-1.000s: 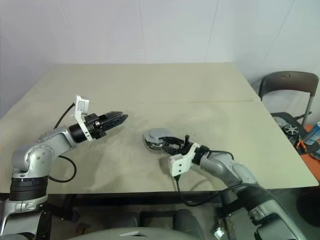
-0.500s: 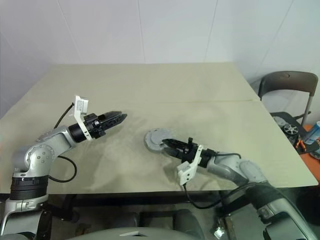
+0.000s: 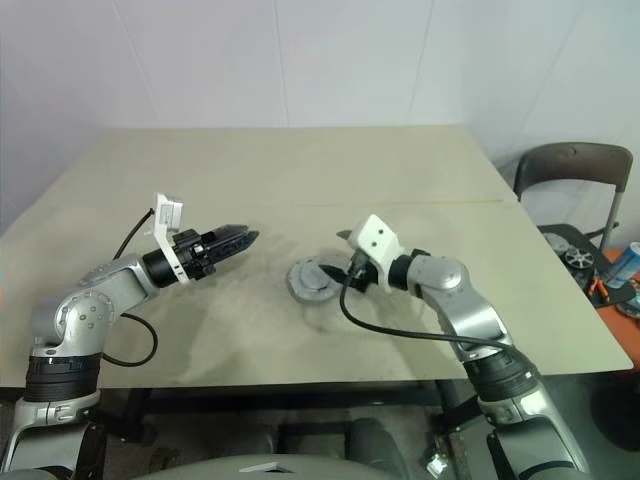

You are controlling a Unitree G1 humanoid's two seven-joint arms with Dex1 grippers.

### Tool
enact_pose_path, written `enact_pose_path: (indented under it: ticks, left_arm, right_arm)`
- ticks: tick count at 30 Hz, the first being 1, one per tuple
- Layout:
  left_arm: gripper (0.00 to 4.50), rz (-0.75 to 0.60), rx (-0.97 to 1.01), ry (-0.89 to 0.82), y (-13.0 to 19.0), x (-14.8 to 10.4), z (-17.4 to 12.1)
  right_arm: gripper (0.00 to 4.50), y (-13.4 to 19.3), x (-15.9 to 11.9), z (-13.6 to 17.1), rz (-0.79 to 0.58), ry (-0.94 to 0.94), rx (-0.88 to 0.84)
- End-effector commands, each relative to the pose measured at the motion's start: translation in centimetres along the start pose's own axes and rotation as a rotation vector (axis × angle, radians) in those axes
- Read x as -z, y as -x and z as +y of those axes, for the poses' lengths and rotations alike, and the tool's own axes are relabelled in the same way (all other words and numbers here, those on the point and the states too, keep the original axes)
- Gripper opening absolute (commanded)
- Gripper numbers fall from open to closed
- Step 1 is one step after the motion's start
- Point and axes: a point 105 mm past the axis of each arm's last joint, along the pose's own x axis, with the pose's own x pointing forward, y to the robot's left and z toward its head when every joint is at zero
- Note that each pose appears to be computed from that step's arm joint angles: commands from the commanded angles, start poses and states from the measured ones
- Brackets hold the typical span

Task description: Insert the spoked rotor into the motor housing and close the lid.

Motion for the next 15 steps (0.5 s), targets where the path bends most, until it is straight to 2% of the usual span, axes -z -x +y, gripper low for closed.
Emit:
enact_pose_path:
  ticks: [1,6,15]
  left_arm:
    - [2.47,-0.025,0.013,-0.046,0.0,-1.3,-0.6]
    - [2.47,-0.021,0.012,-0.045,0.1,-1.3,-0.6]
    - [2.47,-0.023,0.003,-0.04,0.4,-1.4,-0.5]
  right_arm:
    - [4.48,-0.7,-1.1,1.8,0.016,-0.02,-0.111]
    - [4.48,-2.4,-0.5,1.0,0.028,-0.022,-0.03]
    - [4.48,-3.8,1.5,1.6,0.059,-0.008,-0.012]
